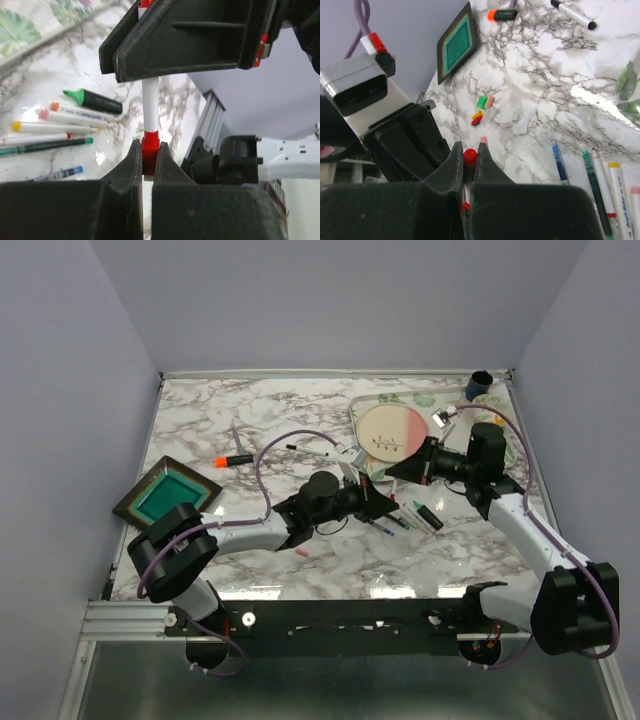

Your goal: Open the pen caps

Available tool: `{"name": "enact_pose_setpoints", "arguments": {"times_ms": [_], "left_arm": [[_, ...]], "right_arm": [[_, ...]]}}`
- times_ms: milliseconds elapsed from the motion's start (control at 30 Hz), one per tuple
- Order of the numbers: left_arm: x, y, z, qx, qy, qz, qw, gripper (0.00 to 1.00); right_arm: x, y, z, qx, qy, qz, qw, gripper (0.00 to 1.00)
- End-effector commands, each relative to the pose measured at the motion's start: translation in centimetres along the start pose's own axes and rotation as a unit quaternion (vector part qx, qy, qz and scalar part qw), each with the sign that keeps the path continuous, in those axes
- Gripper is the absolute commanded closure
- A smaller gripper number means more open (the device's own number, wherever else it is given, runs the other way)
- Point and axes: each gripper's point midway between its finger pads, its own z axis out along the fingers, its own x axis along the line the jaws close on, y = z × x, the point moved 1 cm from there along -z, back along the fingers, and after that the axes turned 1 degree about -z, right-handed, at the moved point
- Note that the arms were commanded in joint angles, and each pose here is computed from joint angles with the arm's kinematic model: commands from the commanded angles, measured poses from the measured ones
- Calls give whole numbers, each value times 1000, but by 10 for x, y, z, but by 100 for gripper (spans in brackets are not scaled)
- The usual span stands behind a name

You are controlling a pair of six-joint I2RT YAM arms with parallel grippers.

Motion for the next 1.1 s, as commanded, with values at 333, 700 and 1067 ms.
{"name": "enact_pose_setpoints", "arguments": {"times_ms": [333, 700, 1067], "left_arm": [[34, -83, -81, 64, 51, -34, 996, 100], [37, -106, -78, 126, 42, -35, 991, 100], [35, -128, -91, 181, 30, -41, 982, 100]], "right_arm": [[-39, 147, 4, -175, -166, -48, 969, 99], [-49, 152, -18, -235, -192, -33, 952, 100], [-65, 162, -26, -254, -194, 8, 947, 100]]}}
